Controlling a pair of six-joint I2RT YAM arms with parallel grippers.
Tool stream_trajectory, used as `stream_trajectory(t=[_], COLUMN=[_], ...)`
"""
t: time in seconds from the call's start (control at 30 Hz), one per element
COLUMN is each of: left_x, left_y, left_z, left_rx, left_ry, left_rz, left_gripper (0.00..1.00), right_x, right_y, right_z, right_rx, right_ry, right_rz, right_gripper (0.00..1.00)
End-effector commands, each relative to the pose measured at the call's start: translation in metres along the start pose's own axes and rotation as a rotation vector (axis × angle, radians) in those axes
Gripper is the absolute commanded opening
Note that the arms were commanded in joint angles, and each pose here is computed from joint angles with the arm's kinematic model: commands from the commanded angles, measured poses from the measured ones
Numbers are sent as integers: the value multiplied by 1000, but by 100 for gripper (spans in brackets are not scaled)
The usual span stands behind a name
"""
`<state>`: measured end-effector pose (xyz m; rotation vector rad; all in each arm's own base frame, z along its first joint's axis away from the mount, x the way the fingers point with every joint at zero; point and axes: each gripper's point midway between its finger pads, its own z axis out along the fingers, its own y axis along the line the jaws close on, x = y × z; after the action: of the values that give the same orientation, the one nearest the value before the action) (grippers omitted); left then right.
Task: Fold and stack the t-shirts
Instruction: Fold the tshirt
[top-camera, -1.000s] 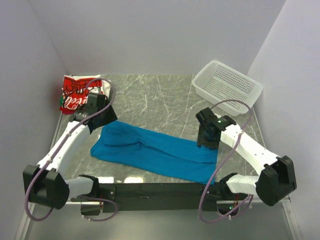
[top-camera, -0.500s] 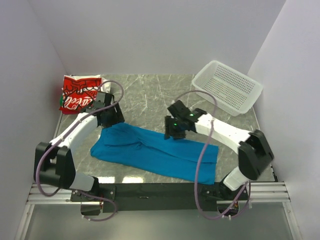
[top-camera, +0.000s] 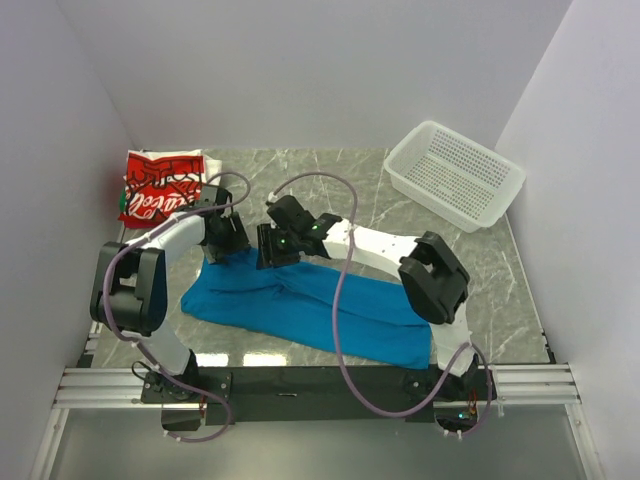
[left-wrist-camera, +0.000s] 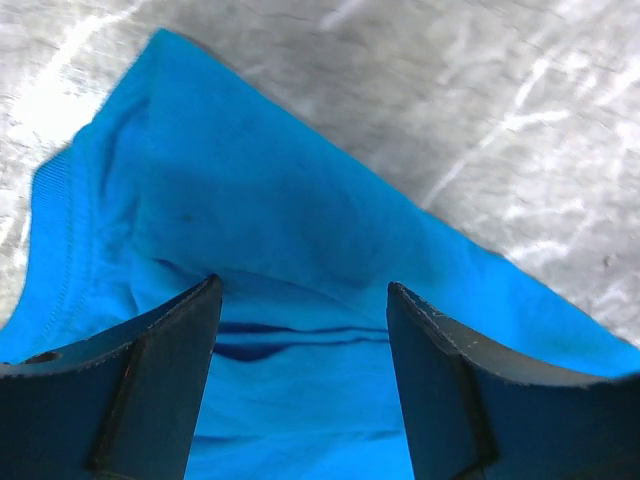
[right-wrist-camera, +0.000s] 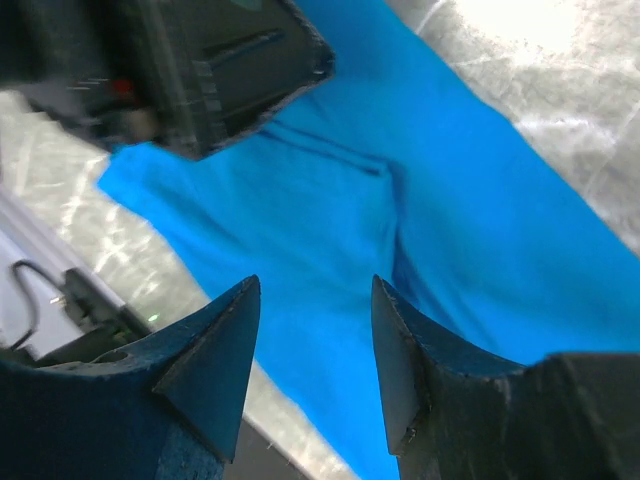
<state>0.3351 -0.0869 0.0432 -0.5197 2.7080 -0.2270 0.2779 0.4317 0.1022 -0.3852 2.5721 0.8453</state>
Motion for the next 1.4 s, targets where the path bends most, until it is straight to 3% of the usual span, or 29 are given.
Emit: stream_trajectory(t=[0.0, 0.47, 0.77, 0.97, 1.1, 1.37], left_x=[-8, 11, 12, 16, 18, 17], left_y=[-5, 9, 15, 22, 26, 33], left_z=[2, 12, 8, 11, 14, 17], left_rx=[36, 13, 5, -2, -4, -16], left_ry=[-5, 58, 58, 65, 74, 80], left_rz=[-15, -23, -18, -25, -31, -32], left_gripper=[73, 73, 73, 73, 73, 73], right_x=[-8, -1, 9, 3, 4, 27], right_y=[7, 1, -3, 3, 12, 37], right_z=[16, 51, 68, 60, 48, 21], right_rx=[-15, 3, 19, 28, 5, -70], right_ry=[-31, -53, -40, -83, -100, -115], right_rz=[-37, -97, -112, -144, -174, -285], right_gripper=[55, 54, 48, 31, 12, 7])
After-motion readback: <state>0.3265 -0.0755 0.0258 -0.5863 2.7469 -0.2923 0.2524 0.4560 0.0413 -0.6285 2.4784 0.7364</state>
